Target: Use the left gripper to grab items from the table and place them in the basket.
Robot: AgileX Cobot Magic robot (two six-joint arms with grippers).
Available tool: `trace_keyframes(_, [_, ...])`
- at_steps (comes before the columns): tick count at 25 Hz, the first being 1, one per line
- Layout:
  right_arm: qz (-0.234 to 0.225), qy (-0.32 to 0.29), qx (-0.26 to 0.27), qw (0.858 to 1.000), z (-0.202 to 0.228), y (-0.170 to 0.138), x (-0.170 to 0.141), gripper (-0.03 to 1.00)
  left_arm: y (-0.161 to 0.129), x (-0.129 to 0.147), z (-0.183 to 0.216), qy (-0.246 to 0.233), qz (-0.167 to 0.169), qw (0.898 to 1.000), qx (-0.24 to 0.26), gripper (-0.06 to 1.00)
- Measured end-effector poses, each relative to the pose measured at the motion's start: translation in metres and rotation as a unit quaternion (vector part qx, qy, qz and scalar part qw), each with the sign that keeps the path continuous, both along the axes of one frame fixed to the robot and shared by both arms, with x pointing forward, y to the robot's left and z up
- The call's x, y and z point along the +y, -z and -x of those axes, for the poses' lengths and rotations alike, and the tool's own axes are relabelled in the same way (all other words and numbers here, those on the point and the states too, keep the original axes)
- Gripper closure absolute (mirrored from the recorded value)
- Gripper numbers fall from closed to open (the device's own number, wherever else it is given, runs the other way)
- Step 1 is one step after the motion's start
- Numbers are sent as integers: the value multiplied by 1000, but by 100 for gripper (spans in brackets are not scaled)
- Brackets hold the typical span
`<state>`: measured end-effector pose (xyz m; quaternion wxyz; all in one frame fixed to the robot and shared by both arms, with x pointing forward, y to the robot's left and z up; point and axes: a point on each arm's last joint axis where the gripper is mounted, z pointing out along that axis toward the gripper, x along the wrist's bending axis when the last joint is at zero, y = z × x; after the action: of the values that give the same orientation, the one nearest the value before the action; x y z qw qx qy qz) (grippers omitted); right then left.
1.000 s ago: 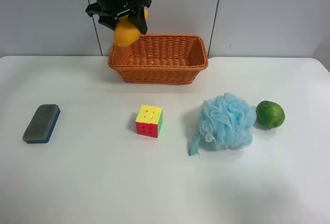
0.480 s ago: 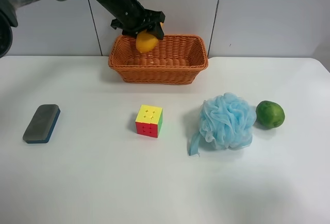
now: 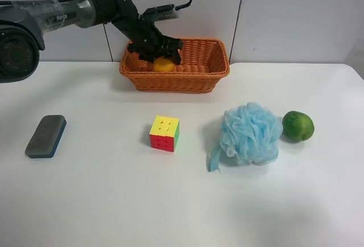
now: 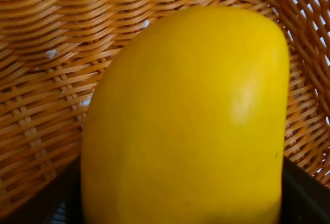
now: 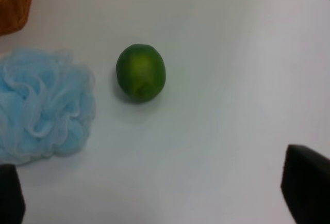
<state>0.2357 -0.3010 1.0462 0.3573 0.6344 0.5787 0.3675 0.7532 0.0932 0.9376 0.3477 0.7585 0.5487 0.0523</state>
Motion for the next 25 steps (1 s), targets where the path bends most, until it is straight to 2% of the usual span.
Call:
trace_keyframes(3, [0, 0, 0, 1000, 0, 0, 0, -2, 0, 0, 0, 0, -1, 1000, -1, 34])
trace_keyframes(4, [0, 0, 0, 1000, 0, 0, 0, -2, 0, 0, 0, -1, -1, 1000, -2, 30])
trace_keyframes(7, [0, 0, 0, 1000, 0, 0, 0, -2, -1, 1, -2, -5, -1, 1000, -13, 4])
trace_keyframes(9, [0, 0, 0, 1000, 0, 0, 0, -2, -1, 1, -2, -5, -1, 1000, -14, -2])
trace_keyframes(16, [0, 0, 0, 1000, 0, 0, 0, -2, -13, 1, 1, 1, -1, 1000, -14, -5])
trace_keyframes(21, [0, 0, 0, 1000, 0, 0, 0, -2, -48, 8, 13, 20, -6, 1000, 3, -5])
trace_keyframes(23, [0, 0, 0, 1000, 0, 0, 0, -2, -65, 15, 21, 27, -16, 999, 19, -5])
trace_keyframes(25, [0, 0, 0, 1000, 0, 0, 0, -2, -80, 22, 31, 35, -42, 998, 43, -5])
